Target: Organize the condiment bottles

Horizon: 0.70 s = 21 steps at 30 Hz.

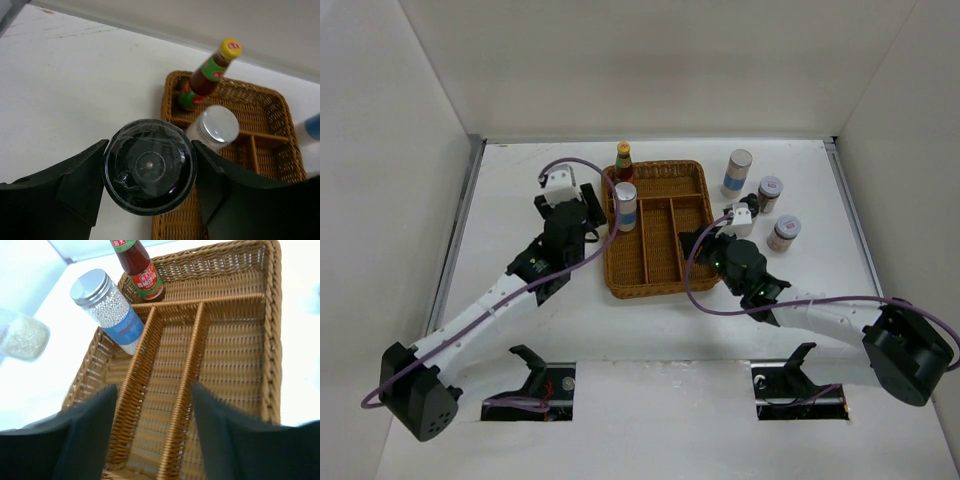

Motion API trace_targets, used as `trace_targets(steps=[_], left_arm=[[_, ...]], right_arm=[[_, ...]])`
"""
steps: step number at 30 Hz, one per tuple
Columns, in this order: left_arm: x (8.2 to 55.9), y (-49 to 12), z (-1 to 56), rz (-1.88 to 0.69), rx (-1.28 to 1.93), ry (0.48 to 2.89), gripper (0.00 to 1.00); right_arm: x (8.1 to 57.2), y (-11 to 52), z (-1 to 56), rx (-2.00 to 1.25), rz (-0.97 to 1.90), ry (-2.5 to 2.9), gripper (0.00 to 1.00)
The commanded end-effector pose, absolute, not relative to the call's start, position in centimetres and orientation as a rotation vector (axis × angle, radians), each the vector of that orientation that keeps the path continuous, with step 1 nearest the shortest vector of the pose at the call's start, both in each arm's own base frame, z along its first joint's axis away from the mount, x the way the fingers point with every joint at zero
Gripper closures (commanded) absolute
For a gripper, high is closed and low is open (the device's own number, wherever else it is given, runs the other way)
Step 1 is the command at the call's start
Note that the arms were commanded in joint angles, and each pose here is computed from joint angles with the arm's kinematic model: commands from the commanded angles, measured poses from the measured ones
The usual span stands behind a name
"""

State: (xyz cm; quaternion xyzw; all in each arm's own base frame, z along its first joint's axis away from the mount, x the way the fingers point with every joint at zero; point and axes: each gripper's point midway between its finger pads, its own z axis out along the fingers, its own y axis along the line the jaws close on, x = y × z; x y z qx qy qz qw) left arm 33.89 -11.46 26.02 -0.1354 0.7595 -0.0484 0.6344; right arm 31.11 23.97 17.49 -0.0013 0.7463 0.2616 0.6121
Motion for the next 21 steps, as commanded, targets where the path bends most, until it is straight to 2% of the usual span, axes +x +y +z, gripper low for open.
trace_targets(steps=[1, 2, 5, 8, 15, 21], left_arm=[[32.5, -14.3, 27.2, -0.189, -0.277, 1.699, 0.57], [32.3, -15.5, 27.2, -0.205, -0.251, 1.702, 0.57], [32.1, -18.7, 27.2, -0.262, -0.198, 1.703, 0.57], [32.3, -21.0, 26.2, -0.287, -0.158, 1.713, 0.57], [33.3, -23.2, 21.1, -0.233, -0.101, 1.780, 0.57], [33.9, -23.0, 17.7, -0.172, -0.070, 1.816, 0.56]], right_arm=[[31.1, 24.1, 19.9, 0.024, 0.650, 1.653, 0.48], [31.1, 24.0, 20.0, 0.027, 0.650, 1.653, 0.58], [31.2, 23.6, 19.7, 0.042, 0.637, 1.667, 0.79], [31.3, 22.8, 20.1, 0.069, 0.613, 1.660, 0.85], [31.2, 21.8, 20.8, 0.107, 0.610, 1.631, 0.83], [31.4, 21.3, 20.8, 0.128, 0.586, 1.623, 0.68]])
